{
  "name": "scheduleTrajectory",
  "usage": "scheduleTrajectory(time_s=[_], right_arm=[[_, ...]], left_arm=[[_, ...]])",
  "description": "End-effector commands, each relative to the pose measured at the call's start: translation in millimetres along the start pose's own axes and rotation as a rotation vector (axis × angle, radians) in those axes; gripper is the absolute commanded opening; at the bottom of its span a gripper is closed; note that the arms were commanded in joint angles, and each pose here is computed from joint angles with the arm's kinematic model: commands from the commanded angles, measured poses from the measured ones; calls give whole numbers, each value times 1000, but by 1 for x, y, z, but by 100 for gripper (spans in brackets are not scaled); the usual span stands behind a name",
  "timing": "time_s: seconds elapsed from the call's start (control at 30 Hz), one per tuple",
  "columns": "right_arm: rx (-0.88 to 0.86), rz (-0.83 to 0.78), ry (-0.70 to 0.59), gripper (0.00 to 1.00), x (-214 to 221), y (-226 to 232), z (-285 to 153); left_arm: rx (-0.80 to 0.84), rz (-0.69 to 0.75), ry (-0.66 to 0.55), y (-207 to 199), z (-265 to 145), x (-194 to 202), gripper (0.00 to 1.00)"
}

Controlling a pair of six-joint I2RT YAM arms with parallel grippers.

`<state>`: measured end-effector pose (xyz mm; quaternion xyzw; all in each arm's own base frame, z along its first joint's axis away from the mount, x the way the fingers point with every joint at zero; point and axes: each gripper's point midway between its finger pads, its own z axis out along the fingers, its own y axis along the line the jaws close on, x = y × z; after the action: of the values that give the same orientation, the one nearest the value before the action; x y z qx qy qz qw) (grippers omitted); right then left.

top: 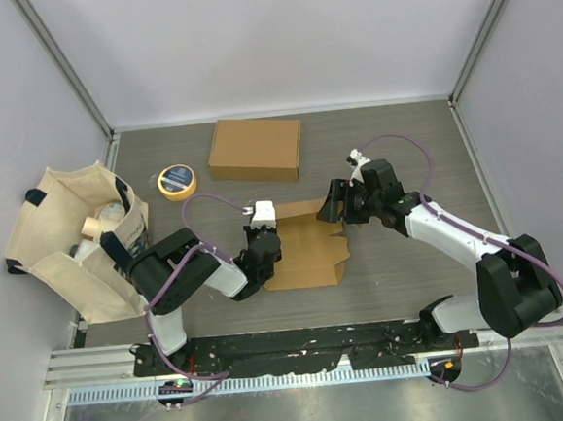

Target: Fold the paper box

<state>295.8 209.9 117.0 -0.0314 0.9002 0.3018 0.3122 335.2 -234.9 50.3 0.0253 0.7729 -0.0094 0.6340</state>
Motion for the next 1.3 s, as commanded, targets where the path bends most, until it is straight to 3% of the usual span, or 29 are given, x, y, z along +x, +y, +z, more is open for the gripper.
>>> scheduleTrajectory(time_s=[0.0, 0.3, 0.47, 0.5, 0.53, 0.6, 0.63, 0.7, 0.73, 0.77, 0.83, 0.93, 0.97, 1.1, 1.17, 1.2, 1.27], right_arm=[[-106, 15, -98, 73, -24, 21, 4], [-378, 139, -126, 75, -35, 61, 11], [-464, 262, -168, 68, -43, 66, 18], [-452, 314, -173, 65, -43, 61, 21], [-447, 343, -168, 52, -39, 57, 24], [-444, 382, -180, 37, -38, 51, 29], [-425, 427, -188, 22, -35, 43, 31], [-413, 446, -228, 14, -35, 36, 29], [-397, 439, -238, 21, -29, 29, 28], [-392, 424, -244, 35, -28, 27, 27], [-372, 388, -252, 69, -22, 21, 19], [-229, 250, -260, 80, -8, -2, 4], [-95, 195, -233, 80, 8, -26, 2], [71, 132, -272, 79, 23, -54, -23], [108, 134, -303, 67, 31, -60, -29], [144, 129, -326, 52, 33, -65, -30], [189, 123, -348, 39, 35, -72, -28]], left_arm=[[6, 7, 8, 2, -3, 0, 0], [14, -2, 9, 1, -4, 1, 0], [16, -6, 10, 1, -5, 2, 0], [14, -6, 12, 1, -5, 3, 0], [14, -9, 12, 1, -5, 3, 0], [11, -20, 13, 2, -5, 3, 0], [8, -29, 12, 2, -5, 3, 0], [-14, -64, 13, 6, -6, 3, 0], [-19, -71, 18, 6, -6, 4, 0], [-28, -78, 20, 7, -6, 5, 0], [-30, -96, 21, 7, -7, 5, 0], [-33, -99, 24, 8, -7, 8, 0], [-33, -95, 26, 8, -7, 9, 0], [-30, -92, 26, 8, -7, 8, 0], [-29, -91, 26, 8, -7, 8, 0], [-29, -92, 24, 7, -7, 7, 0], [-28, -87, 26, 6, -6, 7, 0]])
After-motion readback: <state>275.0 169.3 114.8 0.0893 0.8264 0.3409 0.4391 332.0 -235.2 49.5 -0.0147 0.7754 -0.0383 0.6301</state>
